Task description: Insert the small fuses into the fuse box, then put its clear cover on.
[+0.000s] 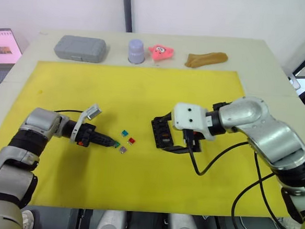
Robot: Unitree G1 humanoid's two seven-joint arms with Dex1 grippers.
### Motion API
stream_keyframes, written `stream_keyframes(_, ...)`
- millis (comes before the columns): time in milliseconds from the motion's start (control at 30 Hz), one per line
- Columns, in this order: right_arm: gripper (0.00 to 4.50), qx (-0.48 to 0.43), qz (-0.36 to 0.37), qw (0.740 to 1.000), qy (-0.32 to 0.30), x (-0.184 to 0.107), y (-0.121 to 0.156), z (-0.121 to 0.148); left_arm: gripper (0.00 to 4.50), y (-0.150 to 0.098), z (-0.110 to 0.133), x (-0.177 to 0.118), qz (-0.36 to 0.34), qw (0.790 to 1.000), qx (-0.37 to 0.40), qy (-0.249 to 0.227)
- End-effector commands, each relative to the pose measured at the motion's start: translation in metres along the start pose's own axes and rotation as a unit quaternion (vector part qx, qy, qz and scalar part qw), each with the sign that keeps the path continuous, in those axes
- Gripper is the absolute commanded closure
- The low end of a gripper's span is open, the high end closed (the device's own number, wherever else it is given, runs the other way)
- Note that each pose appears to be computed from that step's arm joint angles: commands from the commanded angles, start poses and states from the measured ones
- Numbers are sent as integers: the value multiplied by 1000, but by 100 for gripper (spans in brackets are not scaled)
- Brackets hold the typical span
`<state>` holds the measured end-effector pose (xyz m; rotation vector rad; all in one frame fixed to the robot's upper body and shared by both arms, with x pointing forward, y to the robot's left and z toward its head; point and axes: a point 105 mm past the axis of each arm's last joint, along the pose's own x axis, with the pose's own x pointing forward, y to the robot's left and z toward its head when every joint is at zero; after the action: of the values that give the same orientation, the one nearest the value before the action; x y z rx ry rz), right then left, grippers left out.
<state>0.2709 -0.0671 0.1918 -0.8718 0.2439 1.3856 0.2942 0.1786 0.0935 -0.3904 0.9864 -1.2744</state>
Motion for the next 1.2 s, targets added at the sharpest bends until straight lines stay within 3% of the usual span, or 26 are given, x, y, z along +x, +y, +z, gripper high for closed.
stream_keyframes(33, 0, -23, -18, 1000, -11, -6, -6, 10, 379, 13, -17, -1, 28, 999, -24, 19)
stream_keyframes(100, 0, -23, -18, 1000, -11, -6, -6, 10, 438, 14, -17, -1, 30, 999, -24, 19)
stream_keyframes(133, 0, -23, -19, 999, -11, -6, -6, 10, 445, 14, -17, -1, 29, 999, -24, 19)
stream_keyframes(467, 0, -22, -23, 999, -10, -5, -8, 10, 445, 23, -21, -2, 52, 998, -3, 26)
stream_keyframes(667, 0, -21, -23, 999, -11, -5, -7, 9, 445, 9, -11, -10, 33, 999, 41, 0)
stream_keyframes(933, 0, 65, -24, 996, -57, -14, -3, 11, 445, -46, 39, -21, -18, 975, 193, -107)
stream_keyframes(1167, 0, 193, -19, 970, -144, -33, -10, 32, 445, -108, 67, 4, -68, 931, 333, -133)
stream_keyframes(1200, 61, 202, -17, 968, -148, -33, -11, 33, 450, -112, 70, 8, -69, 926, 345, -136)
